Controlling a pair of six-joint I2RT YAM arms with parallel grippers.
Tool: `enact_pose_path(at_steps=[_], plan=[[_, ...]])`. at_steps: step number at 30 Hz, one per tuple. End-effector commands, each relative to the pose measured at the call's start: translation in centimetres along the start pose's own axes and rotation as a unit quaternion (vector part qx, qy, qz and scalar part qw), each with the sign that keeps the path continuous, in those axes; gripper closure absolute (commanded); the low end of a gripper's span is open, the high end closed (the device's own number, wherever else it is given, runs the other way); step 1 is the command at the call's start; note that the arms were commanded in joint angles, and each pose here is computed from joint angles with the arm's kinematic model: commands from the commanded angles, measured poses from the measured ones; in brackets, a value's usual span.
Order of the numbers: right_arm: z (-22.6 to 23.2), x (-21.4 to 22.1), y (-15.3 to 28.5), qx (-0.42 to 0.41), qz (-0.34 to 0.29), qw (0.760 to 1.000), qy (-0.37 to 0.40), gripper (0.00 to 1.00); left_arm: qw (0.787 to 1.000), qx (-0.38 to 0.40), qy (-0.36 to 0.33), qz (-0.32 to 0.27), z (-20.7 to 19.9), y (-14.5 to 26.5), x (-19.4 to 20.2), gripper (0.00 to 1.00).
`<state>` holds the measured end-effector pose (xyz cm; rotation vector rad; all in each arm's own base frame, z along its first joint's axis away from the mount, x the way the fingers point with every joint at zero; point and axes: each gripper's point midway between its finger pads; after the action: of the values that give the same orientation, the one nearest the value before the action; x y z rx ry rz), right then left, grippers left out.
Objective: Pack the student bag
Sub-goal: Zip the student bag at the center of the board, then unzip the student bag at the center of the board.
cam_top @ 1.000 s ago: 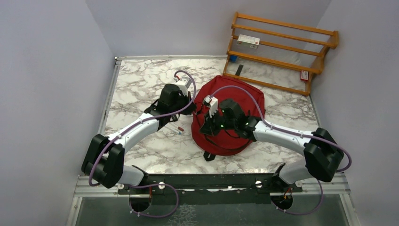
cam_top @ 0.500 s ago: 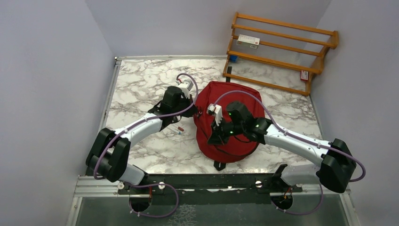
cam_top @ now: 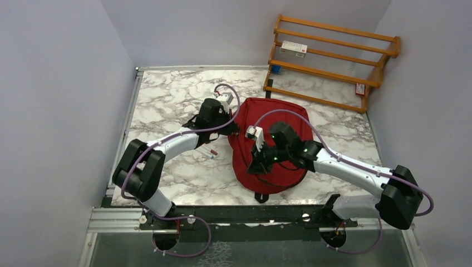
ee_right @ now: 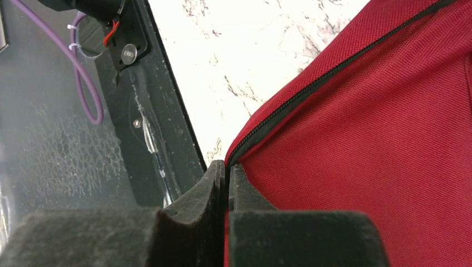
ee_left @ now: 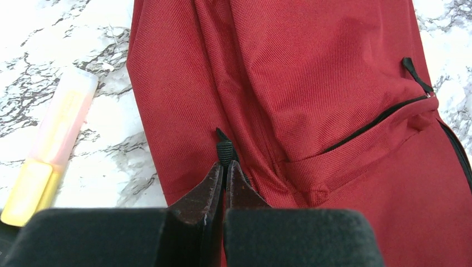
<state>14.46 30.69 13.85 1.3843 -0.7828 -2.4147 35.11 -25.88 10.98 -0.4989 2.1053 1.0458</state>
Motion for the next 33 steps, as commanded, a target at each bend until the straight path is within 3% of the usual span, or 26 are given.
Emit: enact_pose_path(at_steps=[1, 5, 9, 15, 17, 23, 25, 28, 33], plan=[[2.0, 1.9, 0.4, -0.037, 0.027, 0.999, -0.029, 0.98, 0.998, -0.018, -0.016, -0.066, 0.7, -0.8, -4.3, 1.00], [0.1, 0.2, -0.2, 0.016, -0.010, 0.999, -0.040, 0.97, 0.997, -0.009, -0.018, -0.074, 0.2, -0.8, -5.2, 1.00], [-1.6, -1.8, -0.6, 0.063, -0.060, 0.995, -0.049, 0.97, 0.996, -0.007, -0.023, -0.080, -0.2, -0.5, -6.2, 0.91], [-3.9, -4.1, -1.1, 0.119, -0.108, 0.985, -0.068, 0.94, 0.995, -0.019, -0.021, -0.093, -0.4, 1.0, -7.4, 0.64], [-3.9, -4.9, -1.3, 0.116, -0.113, 0.985, -0.065, 0.85, 0.994, -0.033, -0.014, -0.101, -0.1, 1.8, -7.8, 0.50], [-2.3, -6.7, -0.7, 0.082, -0.130, 0.988, -0.030, 0.59, 0.992, -0.059, -0.008, -0.108, 0.9, 3.9, -7.6, 0.34], [-1.8, -7.4, 0.0, 0.077, -0.144, 0.986, -0.021, 0.51, 0.991, -0.075, -0.001, -0.109, 1.3, 4.5, -7.5, 0.25], [-2.8, -8.7, 1.3, 0.119, -0.174, 0.977, -0.021, 0.48, 0.990, -0.088, 0.011, -0.110, 1.8, 5.3, -6.8, 0.03], [-7.4, -9.3, 4.6, 0.276, -0.214, 0.932, -0.098, 0.48, 0.992, -0.084, 0.021, -0.093, 1.9, 5.3, -5.4, 0.01]])
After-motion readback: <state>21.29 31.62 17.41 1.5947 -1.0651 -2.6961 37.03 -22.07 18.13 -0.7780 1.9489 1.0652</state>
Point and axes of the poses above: each gripper's point midway between its finger pads, its own y axis back along the fingers, its own z axis along the line the jaws close on, x = y × z
